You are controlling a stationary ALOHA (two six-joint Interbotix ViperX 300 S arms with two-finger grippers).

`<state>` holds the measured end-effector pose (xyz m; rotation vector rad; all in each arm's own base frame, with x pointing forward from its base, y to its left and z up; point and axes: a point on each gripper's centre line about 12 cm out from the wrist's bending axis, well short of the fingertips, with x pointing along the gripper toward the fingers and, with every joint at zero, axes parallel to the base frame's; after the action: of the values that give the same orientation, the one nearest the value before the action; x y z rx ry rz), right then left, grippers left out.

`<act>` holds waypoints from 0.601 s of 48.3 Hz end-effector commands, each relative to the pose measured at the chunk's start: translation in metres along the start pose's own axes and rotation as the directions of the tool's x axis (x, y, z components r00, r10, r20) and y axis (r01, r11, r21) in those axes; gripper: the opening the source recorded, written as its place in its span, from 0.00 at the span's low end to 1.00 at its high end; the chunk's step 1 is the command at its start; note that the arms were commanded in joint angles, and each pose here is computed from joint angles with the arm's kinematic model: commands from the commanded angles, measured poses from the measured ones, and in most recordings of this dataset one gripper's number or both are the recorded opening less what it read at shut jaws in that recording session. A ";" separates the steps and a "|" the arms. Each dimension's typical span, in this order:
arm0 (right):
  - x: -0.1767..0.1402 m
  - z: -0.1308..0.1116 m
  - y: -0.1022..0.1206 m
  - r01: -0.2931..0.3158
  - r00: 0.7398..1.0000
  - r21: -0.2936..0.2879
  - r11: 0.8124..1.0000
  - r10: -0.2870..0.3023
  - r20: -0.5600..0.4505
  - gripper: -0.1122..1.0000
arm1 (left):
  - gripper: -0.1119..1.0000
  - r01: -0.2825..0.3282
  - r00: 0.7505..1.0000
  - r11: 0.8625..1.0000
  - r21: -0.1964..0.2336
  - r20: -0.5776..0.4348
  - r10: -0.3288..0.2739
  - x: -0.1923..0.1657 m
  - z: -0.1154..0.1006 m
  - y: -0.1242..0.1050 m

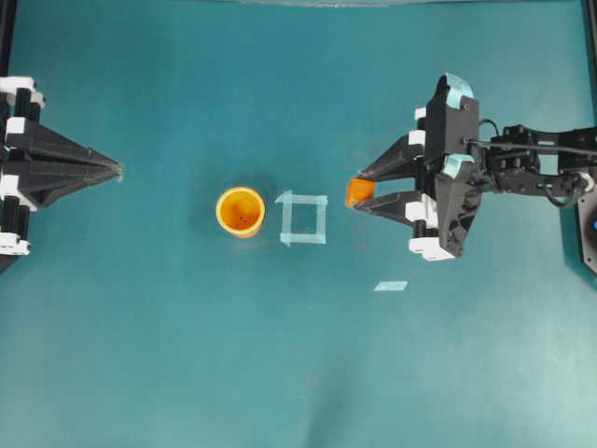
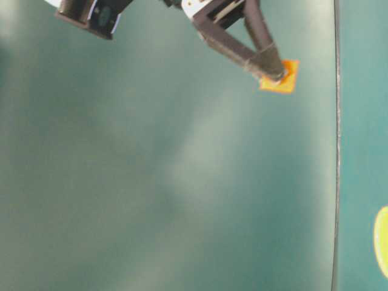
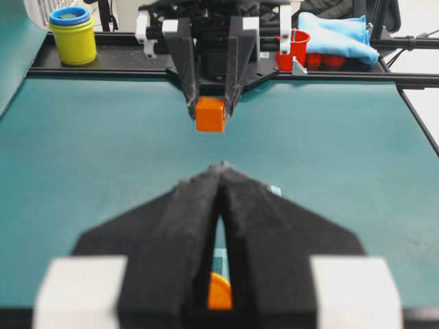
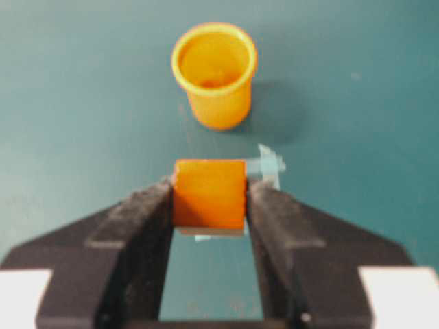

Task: Move the block toward the cup with right arm.
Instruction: 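Lift the orange cube off the table with the right gripper, then carry the held cube left over the tape square to the orange cup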

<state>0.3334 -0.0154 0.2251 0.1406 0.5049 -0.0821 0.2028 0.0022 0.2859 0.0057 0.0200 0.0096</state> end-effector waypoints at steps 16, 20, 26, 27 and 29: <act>0.031 0.038 0.004 -0.001 0.999 -0.037 0.999 0.003 0.046 0.47 | 0.12 -0.001 1.000 1.000 0.001 0.017 0.001 0.002 0.007 0.000; 0.041 0.044 0.005 -0.002 0.999 -0.049 0.999 0.004 0.046 0.47 | 0.12 -0.001 1.000 1.000 0.000 0.020 0.001 0.002 0.008 0.000; 0.053 0.053 0.007 -0.007 0.999 -0.059 0.998 0.010 0.049 0.47 | 0.12 -0.001 1.000 1.000 -0.002 0.020 0.001 0.002 0.008 0.000; 0.055 0.055 0.008 -0.008 0.999 -0.059 0.998 0.011 0.051 0.47 | 0.12 -0.001 1.000 1.000 -0.002 0.017 0.001 0.002 0.007 0.000; 0.059 0.060 0.008 -0.007 0.998 -0.063 0.998 0.011 0.057 0.47 | 0.12 -0.001 1.000 1.000 -0.003 0.018 0.001 0.002 0.008 0.000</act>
<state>0.4028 -0.0184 0.2281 0.0885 0.5055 -0.0636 0.2028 0.0022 0.2859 0.0011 0.0200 0.0097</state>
